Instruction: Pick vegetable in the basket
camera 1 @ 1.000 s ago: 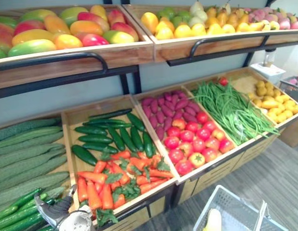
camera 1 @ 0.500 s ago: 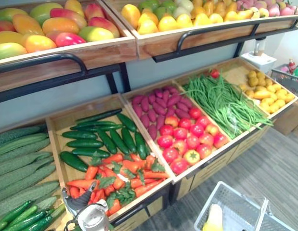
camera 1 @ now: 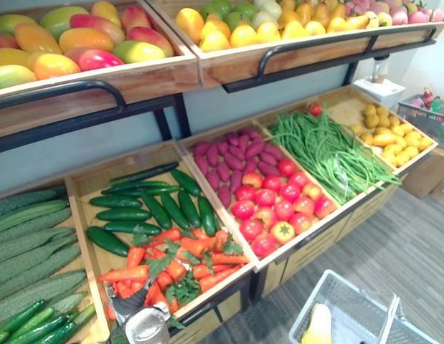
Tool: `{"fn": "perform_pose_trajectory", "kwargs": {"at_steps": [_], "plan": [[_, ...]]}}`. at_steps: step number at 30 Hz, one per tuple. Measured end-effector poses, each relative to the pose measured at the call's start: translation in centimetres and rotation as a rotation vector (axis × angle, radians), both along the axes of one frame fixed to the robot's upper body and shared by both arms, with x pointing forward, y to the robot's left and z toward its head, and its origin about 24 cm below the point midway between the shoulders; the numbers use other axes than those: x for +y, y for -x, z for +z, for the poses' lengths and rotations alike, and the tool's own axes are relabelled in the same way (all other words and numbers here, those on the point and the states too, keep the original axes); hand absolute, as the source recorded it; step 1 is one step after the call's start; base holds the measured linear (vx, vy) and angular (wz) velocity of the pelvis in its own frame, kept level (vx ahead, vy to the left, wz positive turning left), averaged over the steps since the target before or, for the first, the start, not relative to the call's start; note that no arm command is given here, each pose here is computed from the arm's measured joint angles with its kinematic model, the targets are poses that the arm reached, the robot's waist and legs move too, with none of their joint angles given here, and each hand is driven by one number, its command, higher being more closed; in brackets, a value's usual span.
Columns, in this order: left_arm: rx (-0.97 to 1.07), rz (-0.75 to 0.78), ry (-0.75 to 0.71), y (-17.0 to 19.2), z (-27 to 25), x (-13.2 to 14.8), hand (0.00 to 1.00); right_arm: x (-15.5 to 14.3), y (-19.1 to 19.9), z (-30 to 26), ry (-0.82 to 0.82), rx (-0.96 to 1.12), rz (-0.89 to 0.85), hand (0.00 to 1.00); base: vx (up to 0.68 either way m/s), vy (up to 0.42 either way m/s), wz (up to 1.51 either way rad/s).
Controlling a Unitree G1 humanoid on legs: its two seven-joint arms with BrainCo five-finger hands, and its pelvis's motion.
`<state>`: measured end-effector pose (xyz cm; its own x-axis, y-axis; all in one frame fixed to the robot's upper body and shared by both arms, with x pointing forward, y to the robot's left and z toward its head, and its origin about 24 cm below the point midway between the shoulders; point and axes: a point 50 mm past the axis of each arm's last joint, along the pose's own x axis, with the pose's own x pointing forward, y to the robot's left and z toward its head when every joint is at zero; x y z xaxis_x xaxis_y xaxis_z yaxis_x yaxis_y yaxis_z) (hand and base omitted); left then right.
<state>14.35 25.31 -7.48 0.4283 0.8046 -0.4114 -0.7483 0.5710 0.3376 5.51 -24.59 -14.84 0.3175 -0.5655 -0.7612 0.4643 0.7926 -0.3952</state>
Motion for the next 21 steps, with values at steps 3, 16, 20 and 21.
{"fn": "perform_pose_trajectory", "kwargs": {"at_steps": [3,16,20,21], "plan": [[-0.011,0.004,0.027,0.1,-0.2,0.0,0.00,0.0,-0.1,0.0,-0.001,-0.002,0.000,1.00,-0.05,-0.046,0.01],[0.063,0.128,0.222,1.0,-3.3,3.1,1.00,-0.7,-1.0,0.2,0.008,-0.004,-0.007,1.00,-0.03,-0.076,-0.09],[0.056,0.179,0.237,1.1,-3.4,3.8,1.00,-1.1,-0.8,0.0,-0.002,0.013,0.001,1.00,0.01,-0.086,-0.13],[0.057,0.185,0.240,1.2,-3.4,3.8,1.00,-1.3,-0.9,0.1,-0.004,0.013,0.007,1.00,0.01,-0.100,-0.15]]}}
